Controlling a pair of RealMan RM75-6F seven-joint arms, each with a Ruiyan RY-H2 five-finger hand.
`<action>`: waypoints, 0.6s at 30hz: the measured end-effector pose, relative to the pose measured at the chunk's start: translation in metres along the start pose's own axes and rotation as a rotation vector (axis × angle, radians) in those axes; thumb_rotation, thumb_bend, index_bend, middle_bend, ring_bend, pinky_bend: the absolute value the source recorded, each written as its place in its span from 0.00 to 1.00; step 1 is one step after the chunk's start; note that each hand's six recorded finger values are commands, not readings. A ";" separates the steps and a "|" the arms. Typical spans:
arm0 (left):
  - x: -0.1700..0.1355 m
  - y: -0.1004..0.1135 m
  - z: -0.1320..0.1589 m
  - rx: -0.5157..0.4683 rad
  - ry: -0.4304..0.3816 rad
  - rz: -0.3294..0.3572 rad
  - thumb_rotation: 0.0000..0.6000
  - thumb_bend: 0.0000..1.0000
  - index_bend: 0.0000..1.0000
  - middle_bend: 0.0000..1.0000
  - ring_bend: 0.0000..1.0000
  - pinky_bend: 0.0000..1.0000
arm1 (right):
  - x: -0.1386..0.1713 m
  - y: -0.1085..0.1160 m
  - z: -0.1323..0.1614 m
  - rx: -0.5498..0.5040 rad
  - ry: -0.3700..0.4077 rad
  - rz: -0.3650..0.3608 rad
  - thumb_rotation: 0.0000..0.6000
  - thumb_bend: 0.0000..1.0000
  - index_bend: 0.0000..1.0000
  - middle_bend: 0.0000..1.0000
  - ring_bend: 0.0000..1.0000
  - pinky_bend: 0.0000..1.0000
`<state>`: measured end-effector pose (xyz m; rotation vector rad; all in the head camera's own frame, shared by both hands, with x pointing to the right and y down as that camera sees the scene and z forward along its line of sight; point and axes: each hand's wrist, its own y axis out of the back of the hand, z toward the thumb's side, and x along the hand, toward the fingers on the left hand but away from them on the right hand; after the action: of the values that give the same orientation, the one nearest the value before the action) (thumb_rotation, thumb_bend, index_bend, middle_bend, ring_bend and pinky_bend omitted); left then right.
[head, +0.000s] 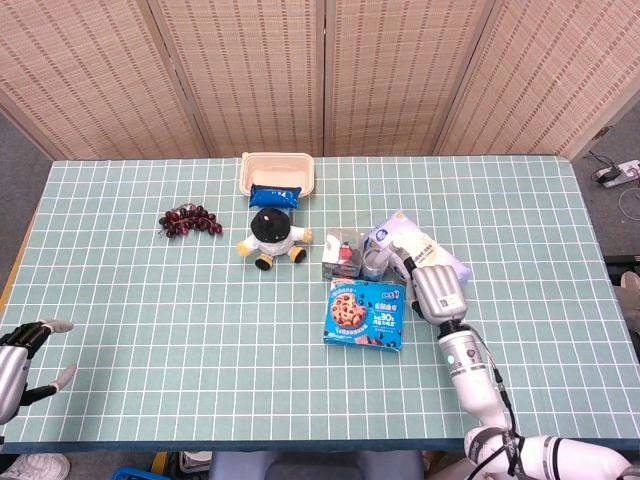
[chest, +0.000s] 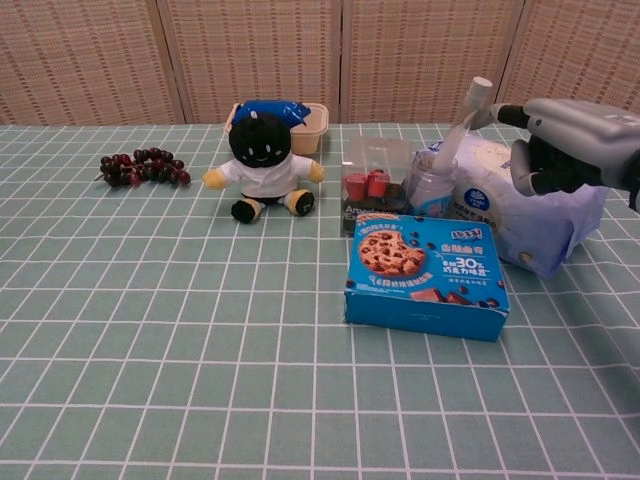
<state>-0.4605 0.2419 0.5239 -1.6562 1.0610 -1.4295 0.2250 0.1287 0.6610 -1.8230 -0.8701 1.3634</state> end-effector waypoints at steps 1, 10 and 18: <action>0.000 0.000 0.000 0.000 0.000 0.000 1.00 0.24 0.40 0.35 0.32 0.44 | -0.001 0.000 0.001 -0.002 0.002 0.001 1.00 1.00 0.12 1.00 1.00 1.00; -0.001 0.001 0.000 -0.002 -0.002 0.001 1.00 0.24 0.40 0.35 0.32 0.44 | -0.004 -0.006 0.011 -0.021 0.025 0.008 1.00 1.00 0.12 1.00 1.00 1.00; -0.002 0.001 0.002 0.000 -0.008 -0.001 1.00 0.24 0.40 0.35 0.32 0.44 | -0.005 -0.007 0.017 -0.032 0.042 0.003 1.00 1.00 0.12 1.00 1.00 1.00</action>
<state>-0.4589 0.2430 0.5224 -1.6612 1.0556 -1.4221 0.2064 0.1304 0.6662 -1.8716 -0.8716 1.3153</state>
